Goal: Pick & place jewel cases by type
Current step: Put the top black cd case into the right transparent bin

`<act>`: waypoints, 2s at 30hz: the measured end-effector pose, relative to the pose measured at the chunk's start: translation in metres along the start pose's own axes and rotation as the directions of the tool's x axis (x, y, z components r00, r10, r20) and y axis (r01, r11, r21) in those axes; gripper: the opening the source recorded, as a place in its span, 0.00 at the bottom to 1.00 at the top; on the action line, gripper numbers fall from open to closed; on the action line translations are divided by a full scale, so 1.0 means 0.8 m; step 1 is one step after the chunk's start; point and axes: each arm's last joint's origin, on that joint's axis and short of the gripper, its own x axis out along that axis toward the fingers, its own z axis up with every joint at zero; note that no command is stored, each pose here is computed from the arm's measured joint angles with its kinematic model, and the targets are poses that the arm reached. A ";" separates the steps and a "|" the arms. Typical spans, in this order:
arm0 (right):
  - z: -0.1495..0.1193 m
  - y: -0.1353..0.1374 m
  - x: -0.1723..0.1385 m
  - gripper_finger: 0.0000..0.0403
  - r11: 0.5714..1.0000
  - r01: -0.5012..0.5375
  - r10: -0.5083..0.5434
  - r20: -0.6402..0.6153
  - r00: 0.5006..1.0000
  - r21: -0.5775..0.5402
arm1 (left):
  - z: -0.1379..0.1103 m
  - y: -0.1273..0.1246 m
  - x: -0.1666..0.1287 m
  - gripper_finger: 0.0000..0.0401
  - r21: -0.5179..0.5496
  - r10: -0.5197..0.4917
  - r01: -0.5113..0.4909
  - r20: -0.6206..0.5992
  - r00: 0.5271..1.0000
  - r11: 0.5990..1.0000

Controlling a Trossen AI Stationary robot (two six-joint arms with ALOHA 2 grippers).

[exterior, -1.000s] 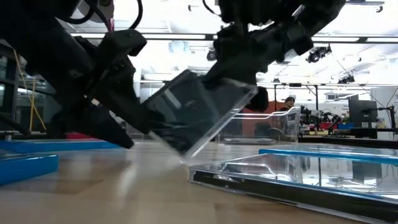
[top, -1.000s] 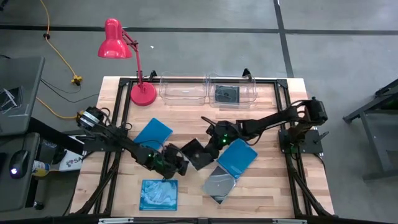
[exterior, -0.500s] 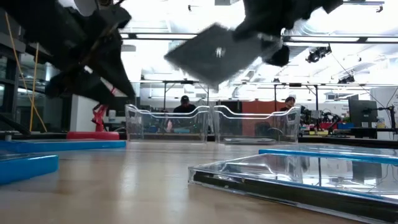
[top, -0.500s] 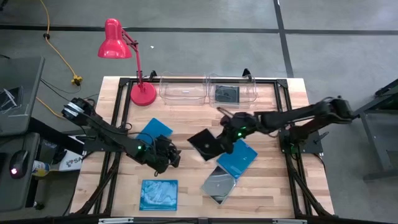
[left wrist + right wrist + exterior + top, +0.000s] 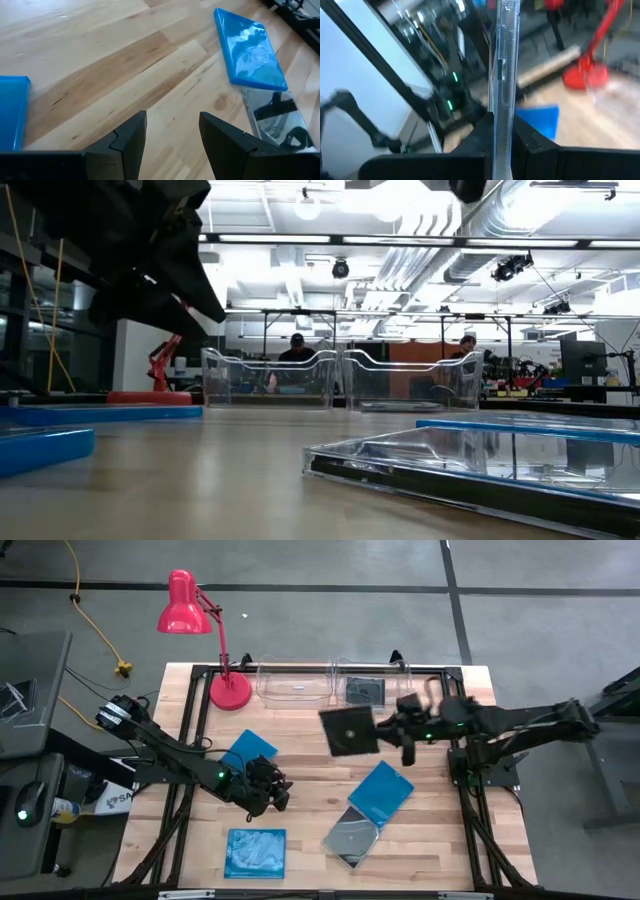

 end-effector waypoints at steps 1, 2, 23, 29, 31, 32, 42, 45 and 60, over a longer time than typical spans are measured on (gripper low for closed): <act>0.005 0.002 -0.006 0.03 1.000 -0.007 0.007 0.034 0.999 -0.012 | 0.000 0.000 0.000 0.45 0.001 -0.001 0.001 0.000 1.000 1.000; 0.009 0.005 -0.011 0.03 1.000 -0.010 0.012 0.059 0.998 -0.025 | 0.000 -0.001 0.000 0.45 0.003 -0.004 0.004 0.000 1.000 1.000; 0.053 0.059 -0.052 0.03 0.911 -0.198 0.359 0.458 0.813 -0.362 | -0.025 -0.007 0.030 0.45 0.040 -0.014 0.016 -0.036 0.999 0.999; 0.056 0.066 -0.057 0.03 0.898 -0.211 0.394 0.488 0.779 -0.387 | -0.033 -0.012 0.040 0.45 0.018 -0.048 0.049 -0.061 0.997 0.999; 0.057 0.067 -0.058 0.03 0.895 -0.212 0.402 0.502 0.766 -0.393 | -0.034 -0.009 0.041 0.45 0.027 -0.035 0.036 -0.056 0.998 0.999; 0.058 0.068 -0.059 0.03 0.892 -0.217 0.410 0.505 0.760 -0.397 | -0.033 -0.011 0.041 0.45 0.017 -0.049 0.049 -0.051 0.998 0.999; 0.067 0.083 -0.079 0.04 0.670 -0.463 0.737 0.447 0.507 -0.580 | -0.032 -0.013 0.040 0.45 0.016 -0.058 0.058 -0.049 0.997 0.998; 0.067 0.088 -0.087 0.03 0.526 -0.569 0.849 0.356 0.390 -0.632 | -0.032 -0.013 0.040 0.45 0.017 -0.056 0.056 -0.046 0.997 0.998; 0.048 0.105 -0.103 0.02 0.030 -0.761 0.998 -0.016 0.053 -0.649 | -0.032 -0.013 0.040 0.45 0.011 -0.059 0.060 -0.045 0.997 0.998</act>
